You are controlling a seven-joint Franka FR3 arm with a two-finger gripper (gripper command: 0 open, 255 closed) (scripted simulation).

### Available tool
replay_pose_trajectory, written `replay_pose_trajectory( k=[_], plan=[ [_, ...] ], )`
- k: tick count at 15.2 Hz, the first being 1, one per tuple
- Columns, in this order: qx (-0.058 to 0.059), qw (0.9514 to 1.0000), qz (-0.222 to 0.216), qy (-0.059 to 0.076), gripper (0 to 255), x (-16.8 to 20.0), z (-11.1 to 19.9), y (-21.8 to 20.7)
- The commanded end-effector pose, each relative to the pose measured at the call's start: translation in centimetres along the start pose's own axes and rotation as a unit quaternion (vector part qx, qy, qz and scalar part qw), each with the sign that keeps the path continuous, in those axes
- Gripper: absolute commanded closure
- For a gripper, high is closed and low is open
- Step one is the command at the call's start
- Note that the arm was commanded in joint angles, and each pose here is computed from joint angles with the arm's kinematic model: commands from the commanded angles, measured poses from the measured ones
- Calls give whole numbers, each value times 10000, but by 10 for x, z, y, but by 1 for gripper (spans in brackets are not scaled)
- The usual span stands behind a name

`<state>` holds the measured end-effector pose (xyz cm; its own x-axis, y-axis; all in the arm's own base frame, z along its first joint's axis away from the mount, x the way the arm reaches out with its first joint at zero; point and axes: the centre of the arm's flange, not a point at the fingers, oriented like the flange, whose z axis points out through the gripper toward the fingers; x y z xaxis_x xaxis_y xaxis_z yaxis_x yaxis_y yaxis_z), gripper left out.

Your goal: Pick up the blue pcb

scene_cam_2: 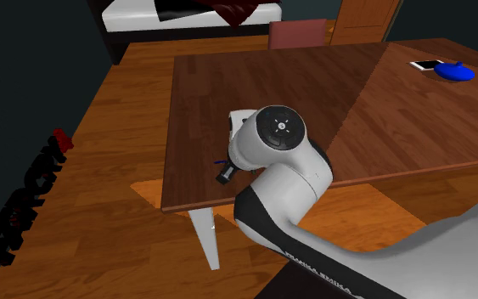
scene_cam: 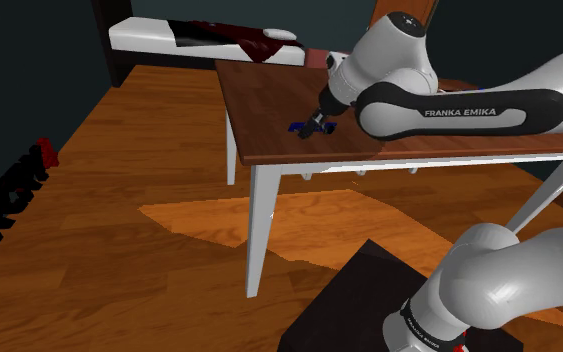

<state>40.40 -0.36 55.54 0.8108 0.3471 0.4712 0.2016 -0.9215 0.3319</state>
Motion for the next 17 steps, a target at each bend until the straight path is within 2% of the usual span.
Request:
replay_pose_trajectory(
  k=[1,2,3,12,17],
  plan=[
    [0,10000,0,6,0,-2,4,-1],
    [0,10000,0,6,0,-2,4,-1],
    [0,10000,0,5,255,-2,4,-1],
    [0,10000,0,6,255,-2,4,-1],
    [0,10000,0,6,255,10,-17,8]
  ],
)
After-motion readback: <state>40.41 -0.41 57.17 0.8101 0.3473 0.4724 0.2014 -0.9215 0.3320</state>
